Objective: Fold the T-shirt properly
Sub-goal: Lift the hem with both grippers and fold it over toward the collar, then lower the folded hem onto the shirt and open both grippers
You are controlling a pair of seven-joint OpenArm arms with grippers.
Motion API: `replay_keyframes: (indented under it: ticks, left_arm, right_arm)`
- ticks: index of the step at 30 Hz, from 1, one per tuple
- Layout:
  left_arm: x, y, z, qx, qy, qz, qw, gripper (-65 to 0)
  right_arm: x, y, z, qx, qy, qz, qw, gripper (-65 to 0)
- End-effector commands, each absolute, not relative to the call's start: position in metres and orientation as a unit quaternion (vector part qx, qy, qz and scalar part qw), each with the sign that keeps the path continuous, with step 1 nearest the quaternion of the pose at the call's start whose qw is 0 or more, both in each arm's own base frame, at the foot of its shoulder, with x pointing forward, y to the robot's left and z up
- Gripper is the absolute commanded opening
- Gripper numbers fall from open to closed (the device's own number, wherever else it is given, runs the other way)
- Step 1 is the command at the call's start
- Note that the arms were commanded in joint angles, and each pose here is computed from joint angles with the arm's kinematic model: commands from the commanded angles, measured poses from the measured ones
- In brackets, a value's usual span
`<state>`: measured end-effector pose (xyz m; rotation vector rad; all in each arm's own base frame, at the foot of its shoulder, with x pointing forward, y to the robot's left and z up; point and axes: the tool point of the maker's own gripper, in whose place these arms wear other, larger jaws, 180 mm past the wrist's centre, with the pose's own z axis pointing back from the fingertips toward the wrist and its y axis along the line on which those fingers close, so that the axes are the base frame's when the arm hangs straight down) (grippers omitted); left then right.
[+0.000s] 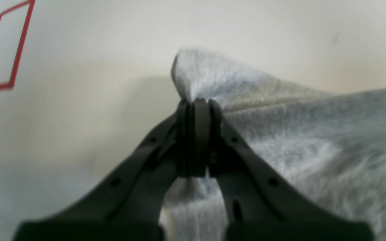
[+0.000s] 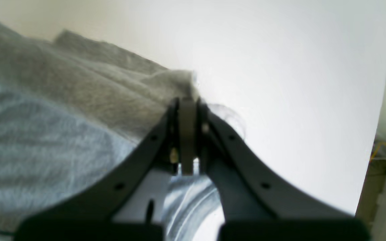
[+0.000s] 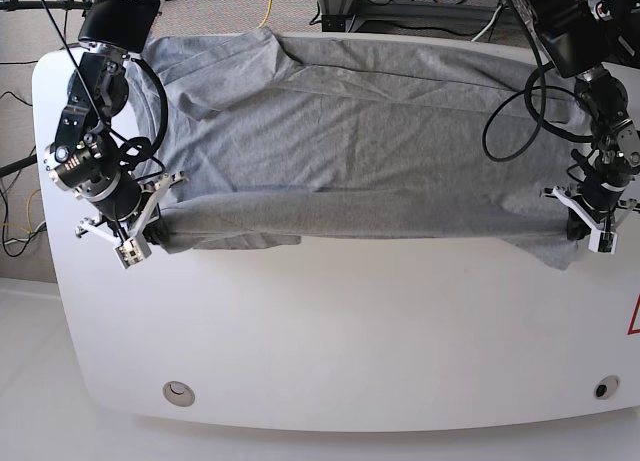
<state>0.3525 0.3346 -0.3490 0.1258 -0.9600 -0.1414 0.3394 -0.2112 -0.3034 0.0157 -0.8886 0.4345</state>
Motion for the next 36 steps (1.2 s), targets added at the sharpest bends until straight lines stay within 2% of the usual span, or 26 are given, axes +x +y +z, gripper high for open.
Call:
replay_keyframes:
  ticks: [1,12,24,36]
  left_arm:
    - [0.353,0.344,-0.327,0.072,-0.481,-0.071,0.871,-65.0]
    - [0.327,0.339,-0.323,0.064,-0.476,-0.086,0.873,-65.0]
    - [0.28,0.346,-0.341,0.091,-0.427,-0.104,0.894,-65.0]
    - [0.256,0.347,-0.352,0.081,-0.402,-0.13,0.903,-65.0]
  right_arm:
    - [0.337,-0.213,-0.288,-0.005,-0.446,0.218,0.868,-65.0]
    - [0.313,-0.217,-0.302,-0.013,-0.415,0.224,0.882,-65.0]
    - [0.279,-0.223,-0.324,-0.024,-0.36,0.236,0.902,-65.0]
    - [0.272,-0.227,-0.332,-0.021,-0.346,0.231,0.909,-65.0]
